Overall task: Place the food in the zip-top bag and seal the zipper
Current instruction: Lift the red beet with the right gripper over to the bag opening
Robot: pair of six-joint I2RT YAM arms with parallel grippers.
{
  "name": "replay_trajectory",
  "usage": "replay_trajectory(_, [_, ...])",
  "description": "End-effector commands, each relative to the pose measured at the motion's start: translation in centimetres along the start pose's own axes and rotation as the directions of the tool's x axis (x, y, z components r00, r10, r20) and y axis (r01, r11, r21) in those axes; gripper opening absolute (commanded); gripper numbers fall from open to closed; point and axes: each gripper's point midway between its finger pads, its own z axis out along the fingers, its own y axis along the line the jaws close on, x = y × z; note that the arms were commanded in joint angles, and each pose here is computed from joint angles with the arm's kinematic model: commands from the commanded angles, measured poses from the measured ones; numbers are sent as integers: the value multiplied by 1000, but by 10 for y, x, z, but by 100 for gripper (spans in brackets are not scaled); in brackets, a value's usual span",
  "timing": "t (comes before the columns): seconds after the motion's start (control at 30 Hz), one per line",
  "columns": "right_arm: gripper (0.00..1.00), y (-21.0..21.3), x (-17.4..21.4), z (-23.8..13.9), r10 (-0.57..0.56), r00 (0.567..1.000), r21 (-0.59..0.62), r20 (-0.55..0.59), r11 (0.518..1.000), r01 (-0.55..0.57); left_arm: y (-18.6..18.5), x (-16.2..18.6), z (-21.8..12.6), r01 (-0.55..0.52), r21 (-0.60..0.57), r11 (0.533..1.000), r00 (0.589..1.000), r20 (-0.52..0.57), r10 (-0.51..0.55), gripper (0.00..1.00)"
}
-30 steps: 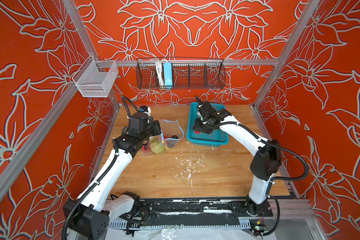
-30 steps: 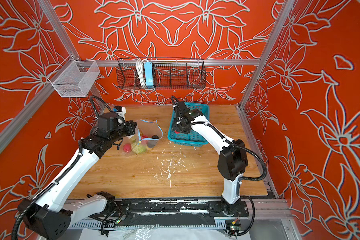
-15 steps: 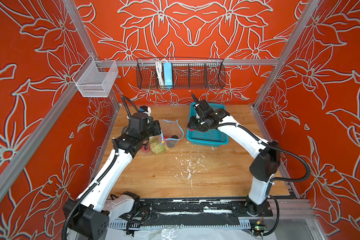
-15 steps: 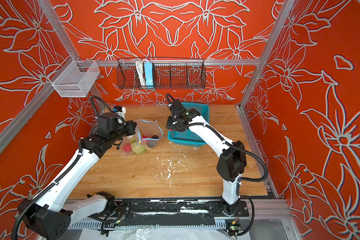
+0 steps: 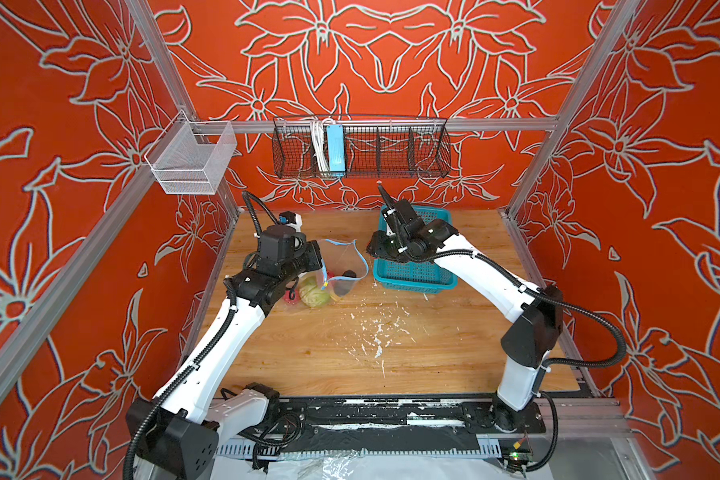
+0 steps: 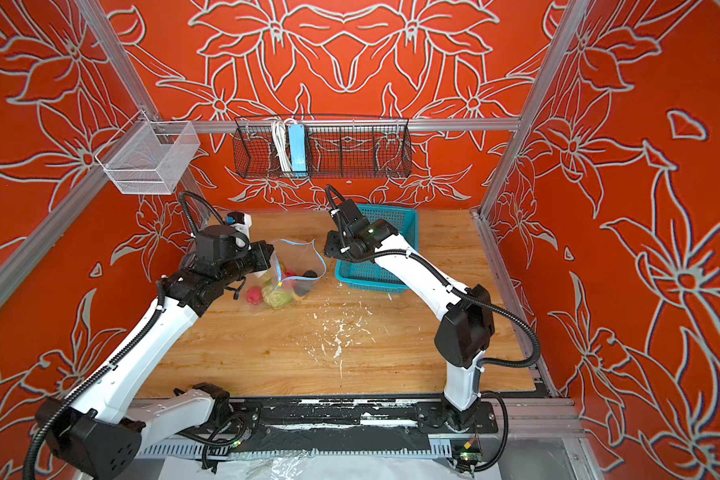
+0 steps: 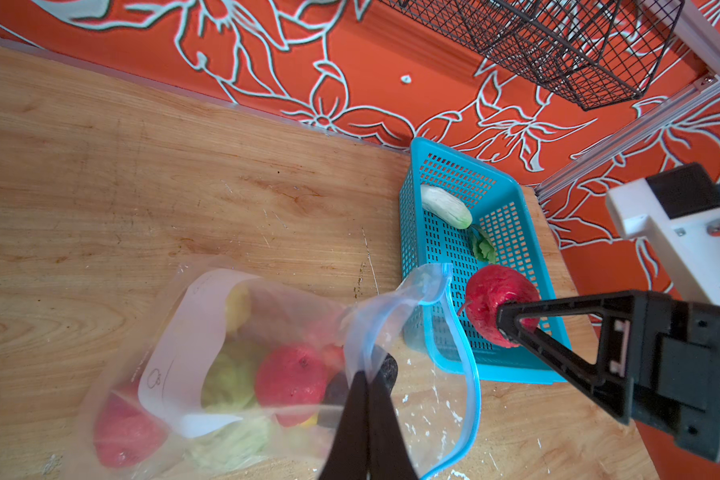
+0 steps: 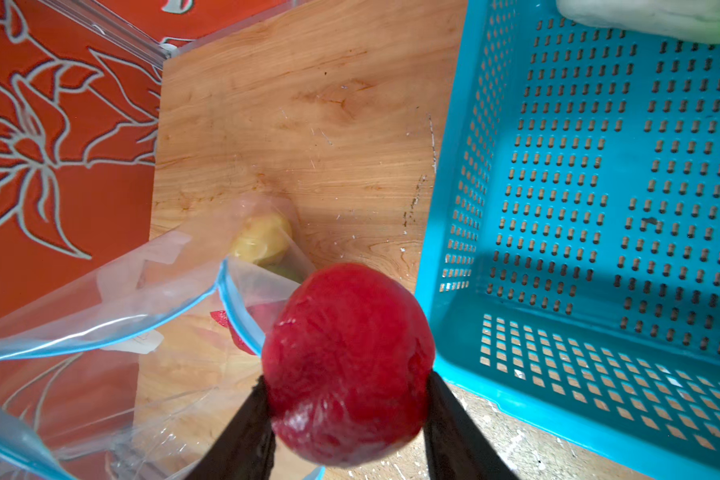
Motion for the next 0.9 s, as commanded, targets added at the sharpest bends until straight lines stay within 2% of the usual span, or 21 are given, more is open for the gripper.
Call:
replay_trajectory(0.0, [45, 19, -9, -18, 4, 999, -59, 50, 998, -1, -1, -4, -3, -7, 6, 1000, 1000, 25, 7, 0])
replay_trajectory(0.63, [45, 45, -21, -59, -65, 984, -126, 166, 988, 86, -1, -4, -3, -6, 8, 1000, 1000, 23, 6, 0])
replay_trajectory(0.87, [45, 59, -8, -51, -85, 985, -140, 152, 984, 106, -1, -4, -3, -5, 9, 1000, 1000, 23, 5, 0])
